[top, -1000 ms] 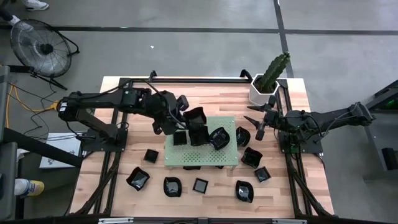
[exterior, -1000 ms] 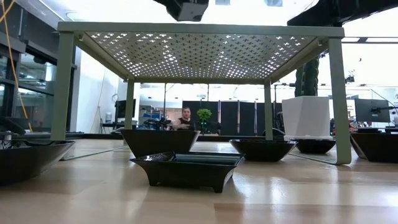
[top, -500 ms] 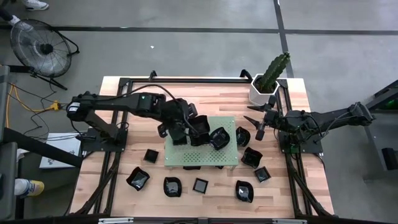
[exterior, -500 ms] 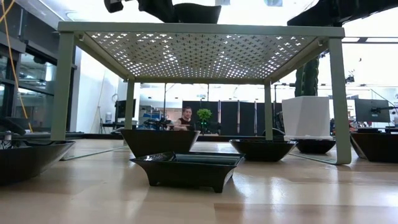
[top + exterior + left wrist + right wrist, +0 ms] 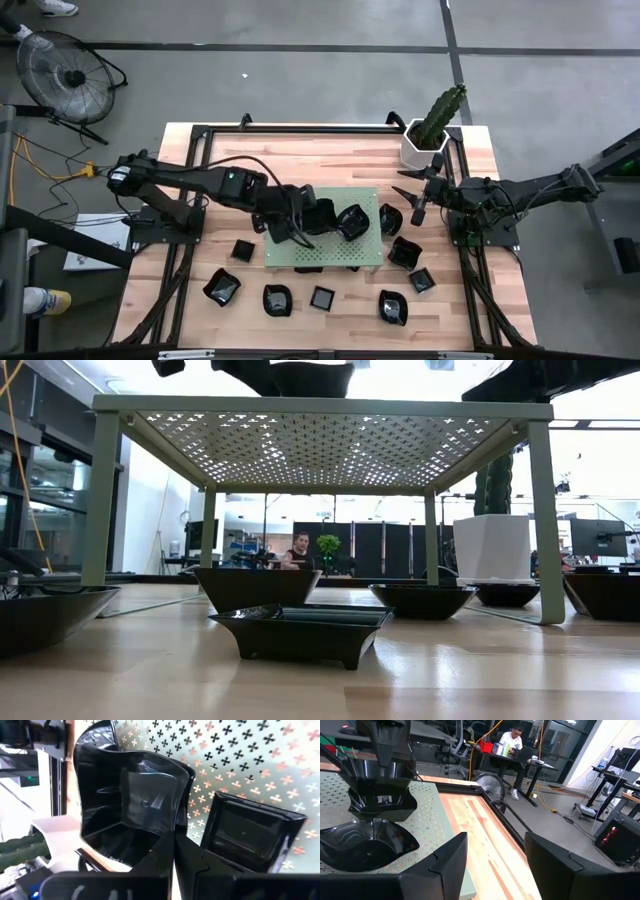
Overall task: Pick & Place Mini shaped plates
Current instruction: Stack the black wave square shaped bowl on top of the black wave square shaped bowl on the shelf
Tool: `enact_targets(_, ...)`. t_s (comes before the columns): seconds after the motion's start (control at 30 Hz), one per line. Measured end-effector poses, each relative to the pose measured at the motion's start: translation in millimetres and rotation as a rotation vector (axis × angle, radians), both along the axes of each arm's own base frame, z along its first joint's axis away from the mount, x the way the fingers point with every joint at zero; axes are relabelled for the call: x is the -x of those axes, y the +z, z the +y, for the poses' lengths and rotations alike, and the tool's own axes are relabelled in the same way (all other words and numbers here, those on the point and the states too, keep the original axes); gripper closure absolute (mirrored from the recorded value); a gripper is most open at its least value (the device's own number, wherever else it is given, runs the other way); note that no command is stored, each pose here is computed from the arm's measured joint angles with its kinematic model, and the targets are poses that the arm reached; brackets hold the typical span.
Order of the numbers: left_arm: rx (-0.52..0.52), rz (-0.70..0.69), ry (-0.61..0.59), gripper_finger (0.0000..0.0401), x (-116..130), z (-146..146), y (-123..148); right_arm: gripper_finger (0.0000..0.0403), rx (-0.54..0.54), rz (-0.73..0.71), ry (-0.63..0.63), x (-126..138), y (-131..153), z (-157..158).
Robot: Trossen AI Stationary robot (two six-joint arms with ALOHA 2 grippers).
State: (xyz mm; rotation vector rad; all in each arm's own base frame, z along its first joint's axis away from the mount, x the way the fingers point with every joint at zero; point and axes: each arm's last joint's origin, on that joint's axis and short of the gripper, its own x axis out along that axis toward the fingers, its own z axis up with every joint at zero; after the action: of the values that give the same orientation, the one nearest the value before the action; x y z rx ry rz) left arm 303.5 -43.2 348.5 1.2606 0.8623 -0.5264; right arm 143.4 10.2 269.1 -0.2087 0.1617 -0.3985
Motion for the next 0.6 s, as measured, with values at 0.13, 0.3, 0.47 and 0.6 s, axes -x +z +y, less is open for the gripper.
enact_targets(0.13,-0.007,-0.014,0.003,0.0401,-1.5,-1.1,-1.9,0.021,0.0,0.0,0.0,0.1,0.0,0.0)
enact_targets(0.3,0.004,-0.02,-0.004,0.0401,-2.0,-1.5,-1.6,0.021,0.0,0.0,0.0,0.0,0.0,0.0)
enact_targets(0.47,0.003,-0.026,-0.025,0.0401,-5.3,-2.4,-2.9,0.021,0.0,0.0,0.0,0.0,0.0,0.0)
enact_targets(0.6,-0.012,-0.003,-0.02,0.0401,-10.1,-2.8,-9.4,0.021,0.0,0.0,0.0,0.0,0.0,0.0)
